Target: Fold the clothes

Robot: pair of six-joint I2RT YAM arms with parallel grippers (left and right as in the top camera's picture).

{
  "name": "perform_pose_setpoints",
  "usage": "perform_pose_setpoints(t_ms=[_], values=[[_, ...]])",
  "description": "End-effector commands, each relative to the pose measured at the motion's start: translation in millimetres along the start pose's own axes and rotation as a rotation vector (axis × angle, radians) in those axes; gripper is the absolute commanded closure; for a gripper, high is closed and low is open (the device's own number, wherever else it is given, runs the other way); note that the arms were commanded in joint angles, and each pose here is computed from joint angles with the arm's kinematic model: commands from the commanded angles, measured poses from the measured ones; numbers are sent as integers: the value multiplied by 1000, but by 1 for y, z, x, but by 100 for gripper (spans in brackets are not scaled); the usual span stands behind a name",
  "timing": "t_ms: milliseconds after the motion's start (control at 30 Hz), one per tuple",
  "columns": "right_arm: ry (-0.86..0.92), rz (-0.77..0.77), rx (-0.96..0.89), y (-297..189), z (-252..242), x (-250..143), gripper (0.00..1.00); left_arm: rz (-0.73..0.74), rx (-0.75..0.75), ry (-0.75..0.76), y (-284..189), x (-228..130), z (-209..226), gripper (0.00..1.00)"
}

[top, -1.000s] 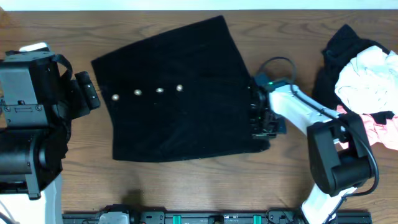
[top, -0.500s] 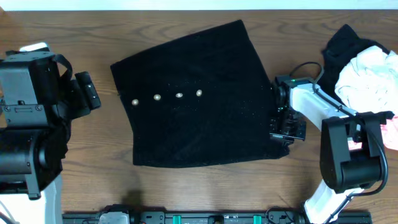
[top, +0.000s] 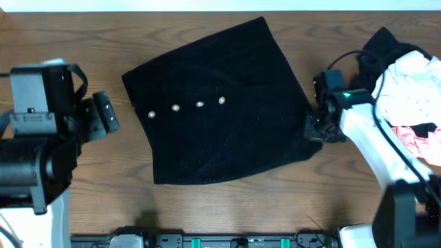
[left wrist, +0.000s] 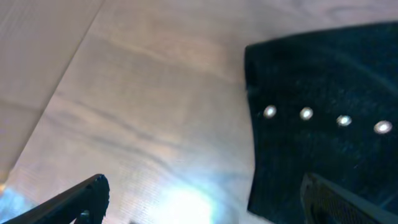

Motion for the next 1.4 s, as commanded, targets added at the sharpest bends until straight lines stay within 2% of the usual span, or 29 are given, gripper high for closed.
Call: perform_pose_setpoints(t_ms=[0, 100, 233, 600, 700, 833, 967, 1200, 1367], values=[[-18, -72, 36, -21, -2, 4, 39, -48, 79, -72, -26, -21, 23, 2], [-17, -103, 51, -30, -2, 5, 31, -66, 131, -134, -45, -43, 38, 2], [-80, -72, 118, -30, 7, 1, 30, -36, 101, -206, -44, -69, 38, 2], [-93, -60, 150, -30, 11, -1, 23, 292, -210, -163, 83, -114, -47, 2], [-92, -30, 138, -29, 8, -6, 20, 394, -249, -160, 117, -132, -64, 2], [-73, 14, 119, -28, 4, -14, 14, 588, -263, -154, 146, -164, -78, 2], [-67, 25, 114, -28, 3, -17, 13, 722, -355, -124, 166, -187, -97, 2], [-67, 24, 114, -28, 3, -17, 13, 823, -472, -8, 193, -214, -114, 2], [-67, 25, 114, -28, 3, -17, 13, 809, -513, 74, 209, -217, -120, 2]])
Point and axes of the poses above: each gripper's point midway between its finger pads, its own y axis out along the fingers, its own z axis along the line the jaws close on, x = y × z, the point moved 5 cm from there along -y, back along the fingers, and after that the axes turned 6 degrees about y, right-handed, at the moved point
